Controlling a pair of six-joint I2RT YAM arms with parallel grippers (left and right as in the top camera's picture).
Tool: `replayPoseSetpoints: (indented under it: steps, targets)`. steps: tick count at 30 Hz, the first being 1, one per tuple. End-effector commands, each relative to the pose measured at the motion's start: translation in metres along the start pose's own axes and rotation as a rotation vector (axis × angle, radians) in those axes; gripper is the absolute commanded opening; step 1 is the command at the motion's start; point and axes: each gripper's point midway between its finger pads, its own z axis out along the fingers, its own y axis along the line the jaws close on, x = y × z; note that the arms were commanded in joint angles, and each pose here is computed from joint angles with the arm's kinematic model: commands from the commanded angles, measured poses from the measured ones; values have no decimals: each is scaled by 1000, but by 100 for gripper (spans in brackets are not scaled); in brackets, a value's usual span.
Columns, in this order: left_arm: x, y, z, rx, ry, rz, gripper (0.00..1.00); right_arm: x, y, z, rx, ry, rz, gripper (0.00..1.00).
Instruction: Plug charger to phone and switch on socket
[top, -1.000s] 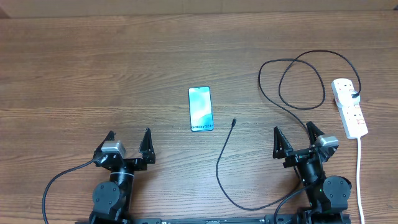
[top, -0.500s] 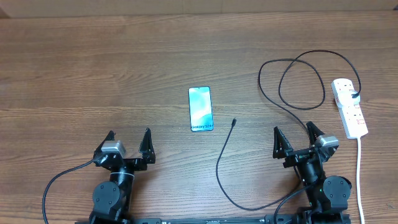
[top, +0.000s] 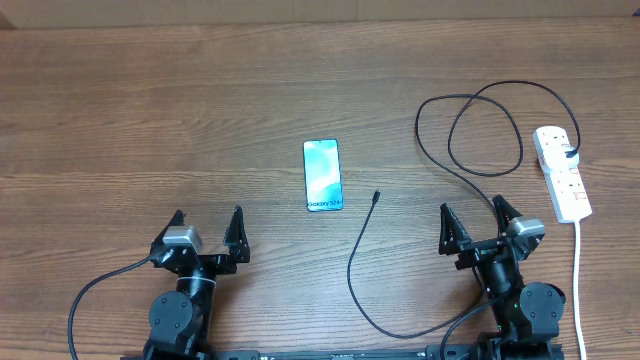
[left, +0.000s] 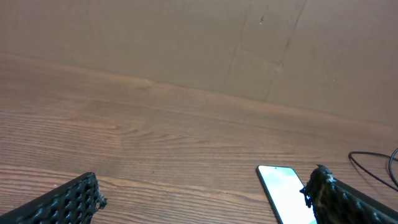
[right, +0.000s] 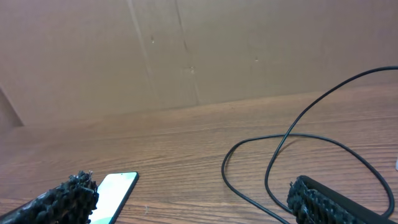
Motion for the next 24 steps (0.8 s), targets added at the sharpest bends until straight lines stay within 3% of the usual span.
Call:
replayPoseSetpoints:
  steps: [1, 24]
  targets:
    - [1, 0, 0, 2, 1, 18, 100, 2, 0, 0, -2, -4, -6, 100]
    - [0, 2, 0, -7, -3, 19, 100, 2, 0, 0, -2, -4, -6, 100]
